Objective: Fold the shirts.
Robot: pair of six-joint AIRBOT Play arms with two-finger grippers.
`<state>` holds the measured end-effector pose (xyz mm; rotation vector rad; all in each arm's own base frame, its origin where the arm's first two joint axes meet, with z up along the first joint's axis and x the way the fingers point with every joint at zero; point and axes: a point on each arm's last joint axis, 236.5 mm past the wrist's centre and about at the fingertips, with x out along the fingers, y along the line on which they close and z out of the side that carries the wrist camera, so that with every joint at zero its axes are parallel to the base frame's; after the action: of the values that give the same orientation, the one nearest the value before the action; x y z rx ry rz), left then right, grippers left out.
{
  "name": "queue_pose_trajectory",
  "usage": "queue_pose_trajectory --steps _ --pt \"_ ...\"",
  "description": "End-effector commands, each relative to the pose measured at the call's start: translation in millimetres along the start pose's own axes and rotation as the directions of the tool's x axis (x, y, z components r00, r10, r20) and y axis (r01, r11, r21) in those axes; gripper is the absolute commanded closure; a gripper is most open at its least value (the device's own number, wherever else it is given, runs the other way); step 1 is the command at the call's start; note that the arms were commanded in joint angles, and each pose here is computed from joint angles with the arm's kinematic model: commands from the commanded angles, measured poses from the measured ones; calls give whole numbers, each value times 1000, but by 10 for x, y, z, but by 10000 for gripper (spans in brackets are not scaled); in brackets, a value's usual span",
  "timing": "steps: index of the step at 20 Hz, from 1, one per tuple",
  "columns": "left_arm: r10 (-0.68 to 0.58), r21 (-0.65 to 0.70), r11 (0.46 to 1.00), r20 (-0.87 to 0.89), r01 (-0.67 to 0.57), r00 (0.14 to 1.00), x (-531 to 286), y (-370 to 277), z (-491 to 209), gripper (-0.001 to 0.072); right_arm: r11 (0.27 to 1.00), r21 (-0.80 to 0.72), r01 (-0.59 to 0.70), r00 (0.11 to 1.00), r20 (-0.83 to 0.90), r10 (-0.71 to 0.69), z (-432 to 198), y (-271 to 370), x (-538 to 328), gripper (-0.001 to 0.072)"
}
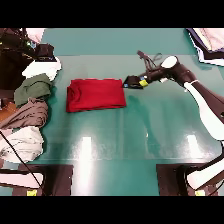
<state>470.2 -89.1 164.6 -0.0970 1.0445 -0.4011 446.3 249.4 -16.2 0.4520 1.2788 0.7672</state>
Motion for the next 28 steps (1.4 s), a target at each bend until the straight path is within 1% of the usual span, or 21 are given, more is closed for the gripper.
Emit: queue_pose_trajectory --steps 1,4,7,8,9,11,13,14,15,18,20,22,24,26,28 --pt "-5 -1 1000 4 5 1000 14 -5 13 685 974 207 -91 995 -17 97 -136 -285 111 41" --pt "-9 -1 1000 4 9 1000 14 -13 13 685 962 238 -132 989 -35 144 -148 -204 478 41" --pt "-9 -1 1000 4 9 1000 14 -13 12 685 966 185 -180 980 -54 193 -41 87 776 42" --pt "-9 -1 1000 3 9 1000 14 -13 11 684 968 165 -191 978 -50 201 16 191 851 50" --pt "-9 -1 1000 3 9 1000 14 -13 9 685 971 144 -193 979 -43 201 70 274 922 76" --pt "-10 -1 1000 -3 10 1000 14 -15 -3 684 976 91 -198 980 -13 200 208 429 1018 211" --pt "-11 -1 1000 -9 11 1000 14 -18 -19 685 978 48 -201 980 15 201 324 531 1022 548" --pt "-11 2 1000 -13 11 1000 14 -18 -26 684 979 37 -201 979 33 200 382 552 1002 658" --pt "-11 7 1000 -13 11 1000 14 -18 -27 685 979 25 -202 979 46 201 431 579 979 693" --pt "-12 7 1000 -21 12 1000 14 -21 -46 685 975 -8 -222 974 40 222 507 648 816 696" --pt "-16 7 1000 -43 16 999 12 -30 -99 685 975 -23 -222 974 42 223 566 612 540 696" --pt "-17 6 1000 -48 17 999 11 -32 -111 685 989 -79 -122 991 54 126 626 392 131 696" --pt "-17 6 1000 -46 17 999 12 -32 -106 685 994 -109 26 996 91 -17 694 97 -400 696" --pt "-17 6 1000 -48 17 999 11 -33 -111 684 980 -89 179 975 149 -165 738 -248 -1077 697" --pt "-19 6 1000 -55 19 998 9 -38 -128 685 957 -9 291 933 226 -281 750 -570 -1811 697"
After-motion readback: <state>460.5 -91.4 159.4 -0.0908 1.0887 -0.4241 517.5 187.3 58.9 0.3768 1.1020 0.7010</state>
